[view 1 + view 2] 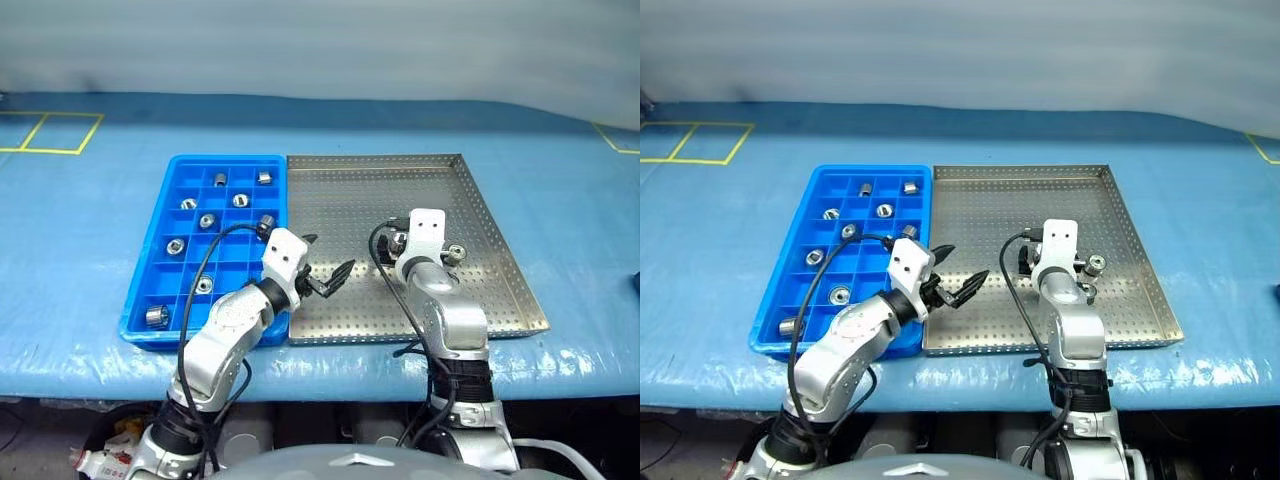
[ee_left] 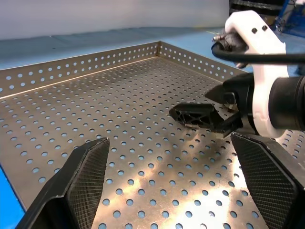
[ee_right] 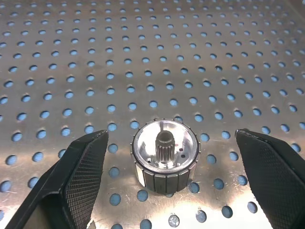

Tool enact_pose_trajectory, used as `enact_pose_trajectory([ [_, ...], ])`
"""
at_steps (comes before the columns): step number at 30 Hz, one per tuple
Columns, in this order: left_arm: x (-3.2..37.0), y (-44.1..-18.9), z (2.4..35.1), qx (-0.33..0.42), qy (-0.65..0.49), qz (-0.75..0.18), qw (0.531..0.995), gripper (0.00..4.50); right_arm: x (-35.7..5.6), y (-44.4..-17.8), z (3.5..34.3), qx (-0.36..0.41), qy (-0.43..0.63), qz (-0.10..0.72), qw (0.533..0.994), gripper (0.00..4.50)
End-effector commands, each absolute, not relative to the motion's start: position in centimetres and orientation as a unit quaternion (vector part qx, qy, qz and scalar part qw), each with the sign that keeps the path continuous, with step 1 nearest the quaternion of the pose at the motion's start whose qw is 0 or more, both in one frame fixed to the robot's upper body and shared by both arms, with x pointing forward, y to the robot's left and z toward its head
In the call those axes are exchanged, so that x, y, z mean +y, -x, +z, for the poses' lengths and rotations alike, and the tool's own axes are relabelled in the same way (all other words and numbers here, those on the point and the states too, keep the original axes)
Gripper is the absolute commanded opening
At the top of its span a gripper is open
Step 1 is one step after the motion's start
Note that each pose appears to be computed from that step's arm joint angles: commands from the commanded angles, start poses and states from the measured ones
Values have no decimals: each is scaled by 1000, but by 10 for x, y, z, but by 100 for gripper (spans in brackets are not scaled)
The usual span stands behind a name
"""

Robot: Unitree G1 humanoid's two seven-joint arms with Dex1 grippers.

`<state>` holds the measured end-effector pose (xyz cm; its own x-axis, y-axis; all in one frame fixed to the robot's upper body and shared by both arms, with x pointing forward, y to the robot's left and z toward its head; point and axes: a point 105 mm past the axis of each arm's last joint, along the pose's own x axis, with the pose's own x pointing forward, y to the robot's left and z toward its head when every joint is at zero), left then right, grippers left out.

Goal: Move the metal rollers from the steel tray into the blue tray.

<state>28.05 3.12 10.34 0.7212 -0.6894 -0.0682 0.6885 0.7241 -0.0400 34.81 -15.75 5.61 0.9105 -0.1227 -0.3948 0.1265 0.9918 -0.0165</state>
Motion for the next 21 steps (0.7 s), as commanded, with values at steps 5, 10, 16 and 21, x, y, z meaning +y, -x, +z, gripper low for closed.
enact_pose_trajectory([
  [5, 27, -274, 122, -23, 21, -370, 928, 450, -156, -354, 54, 189, -6, -66, 980, 413],
  [10, 28, -274, 122, -27, 26, -365, 930, 450, -153, -353, 53, 189, -7, -58, 980, 271],
  [16, 38, -280, 120, -30, 26, -326, 944, 450, -144, -350, 65, 179, 16, -27, 983, 172],
  [21, 51, -283, 123, -44, 27, -274, 960, 450, -125, -351, 92, 152, 49, 37, 987, 172],
])
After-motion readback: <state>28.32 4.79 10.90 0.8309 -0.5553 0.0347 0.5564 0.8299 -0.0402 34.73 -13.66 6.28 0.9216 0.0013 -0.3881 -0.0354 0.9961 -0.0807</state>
